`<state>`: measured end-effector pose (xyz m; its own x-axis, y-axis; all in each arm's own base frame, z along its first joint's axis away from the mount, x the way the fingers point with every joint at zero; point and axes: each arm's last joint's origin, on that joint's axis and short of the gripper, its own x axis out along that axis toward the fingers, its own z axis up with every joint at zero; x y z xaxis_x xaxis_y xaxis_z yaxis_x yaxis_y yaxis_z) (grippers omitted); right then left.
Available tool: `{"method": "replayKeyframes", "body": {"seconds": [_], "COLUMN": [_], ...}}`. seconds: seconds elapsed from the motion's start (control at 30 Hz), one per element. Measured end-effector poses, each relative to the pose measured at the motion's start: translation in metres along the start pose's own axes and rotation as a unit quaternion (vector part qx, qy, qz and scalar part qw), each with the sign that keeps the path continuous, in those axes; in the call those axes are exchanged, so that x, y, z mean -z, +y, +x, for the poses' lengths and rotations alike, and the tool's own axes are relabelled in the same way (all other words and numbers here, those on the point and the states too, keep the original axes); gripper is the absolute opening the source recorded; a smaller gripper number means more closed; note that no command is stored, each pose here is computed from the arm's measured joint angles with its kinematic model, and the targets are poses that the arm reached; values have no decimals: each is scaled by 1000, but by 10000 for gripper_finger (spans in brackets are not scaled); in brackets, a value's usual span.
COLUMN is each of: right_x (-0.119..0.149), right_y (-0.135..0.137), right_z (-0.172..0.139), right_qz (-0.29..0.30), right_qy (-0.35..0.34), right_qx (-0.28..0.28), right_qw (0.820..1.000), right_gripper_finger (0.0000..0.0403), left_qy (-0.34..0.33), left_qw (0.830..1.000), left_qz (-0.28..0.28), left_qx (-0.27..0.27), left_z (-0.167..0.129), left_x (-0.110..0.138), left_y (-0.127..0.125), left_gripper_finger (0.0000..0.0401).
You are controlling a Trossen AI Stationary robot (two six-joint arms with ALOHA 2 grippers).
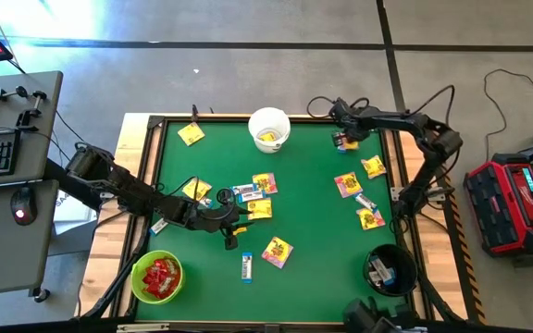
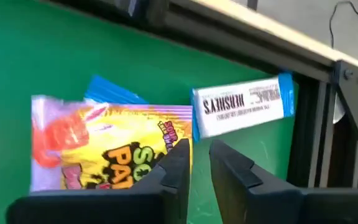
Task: Sort candy by brand, put in halloween buckets
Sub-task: Put the white candy into the black bucket
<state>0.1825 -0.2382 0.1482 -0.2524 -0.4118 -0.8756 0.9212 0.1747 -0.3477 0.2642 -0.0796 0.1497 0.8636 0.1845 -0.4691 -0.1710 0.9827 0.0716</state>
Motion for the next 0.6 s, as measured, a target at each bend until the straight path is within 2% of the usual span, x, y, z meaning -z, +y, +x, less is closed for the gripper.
{"method": "replayKeyframes", "body": {"seconds": [0.1,0.27,0.47,0.53,0.6], "right_x": [2,0,-5,-5,-4], "right_y": [-1,5,12,13,11], "right_z": [7,12,-2,-3,-3], "right_qz": [-5,-10,-26,-34,-39], "right_qy": [22,34,-10,-20,-27], "right_qx": [0,-56,-91,-78,-41], "right_qw": [1000,998,995,996,998], "right_gripper_finger": [38,4,27,42,60], "left_qy": [0,0,1,1,1], "left_qw": [1000,1000,1000,1000,1000], "left_qz": [0,0,-2,-2,-2], "left_qx": [0,0,0,0,0], "left_z": [0,0,0,0,0], "left_x": [0,0,0,0,0], "left_y": [0,0,0,0,0], "left_gripper_finger": [147,147,147,147,147]}}
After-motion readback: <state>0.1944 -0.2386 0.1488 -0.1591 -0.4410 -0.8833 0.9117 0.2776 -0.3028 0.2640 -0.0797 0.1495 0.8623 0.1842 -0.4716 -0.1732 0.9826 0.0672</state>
